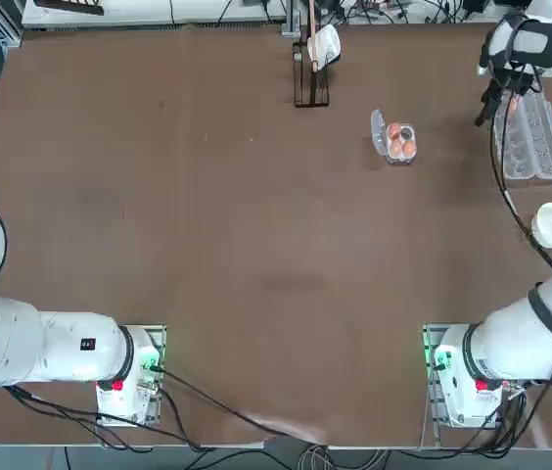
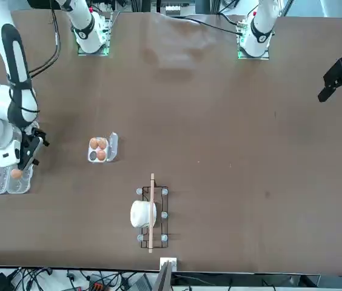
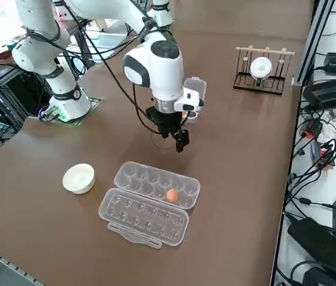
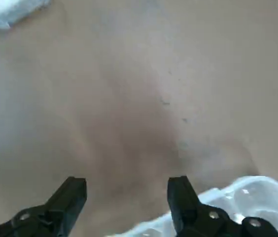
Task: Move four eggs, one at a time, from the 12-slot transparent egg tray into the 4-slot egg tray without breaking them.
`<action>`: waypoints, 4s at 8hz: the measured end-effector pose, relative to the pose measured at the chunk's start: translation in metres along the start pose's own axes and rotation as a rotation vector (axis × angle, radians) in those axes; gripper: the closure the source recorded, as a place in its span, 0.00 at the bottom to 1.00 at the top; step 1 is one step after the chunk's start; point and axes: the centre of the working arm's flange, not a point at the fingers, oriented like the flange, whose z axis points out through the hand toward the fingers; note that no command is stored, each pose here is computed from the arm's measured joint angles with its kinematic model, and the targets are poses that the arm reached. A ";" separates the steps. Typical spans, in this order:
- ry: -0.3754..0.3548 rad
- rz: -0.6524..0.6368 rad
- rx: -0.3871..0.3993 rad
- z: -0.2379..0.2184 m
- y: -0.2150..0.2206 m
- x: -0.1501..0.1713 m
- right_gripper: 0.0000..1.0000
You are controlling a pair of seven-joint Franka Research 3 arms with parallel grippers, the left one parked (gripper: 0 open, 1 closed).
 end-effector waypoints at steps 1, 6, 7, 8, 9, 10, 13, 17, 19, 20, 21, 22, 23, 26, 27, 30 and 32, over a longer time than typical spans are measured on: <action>0.000 -0.046 -0.020 0.001 0.009 -0.005 0.00; -0.014 -0.270 -0.098 -0.015 0.056 -0.039 0.00; -0.022 -0.296 -0.092 -0.006 0.064 -0.049 0.00; -0.030 -0.322 -0.088 0.004 0.072 -0.056 0.00; -0.036 -0.342 -0.087 0.012 0.079 -0.060 0.00; -0.041 -0.358 -0.088 0.017 0.085 -0.063 0.00; -0.050 -0.393 -0.089 0.026 0.095 -0.070 0.00; -0.057 -0.395 -0.077 0.043 0.103 -0.088 0.00; -0.056 -0.393 -0.067 0.050 0.103 -0.093 0.00; -0.050 -0.394 -0.062 0.055 0.102 -0.095 0.00; -0.040 -0.395 -0.057 0.059 0.102 -0.095 0.01; -0.035 -0.399 -0.053 0.063 0.101 -0.095 0.02; -0.035 -0.400 -0.051 0.065 0.101 -0.096 0.03; -0.035 -0.404 -0.056 0.063 0.103 -0.096 0.05; -0.036 -0.407 -0.062 0.060 0.104 -0.095 0.07; -0.037 -0.419 -0.070 0.056 0.107 -0.095 0.10; -0.038 -0.422 -0.063 0.061 0.107 -0.094 0.12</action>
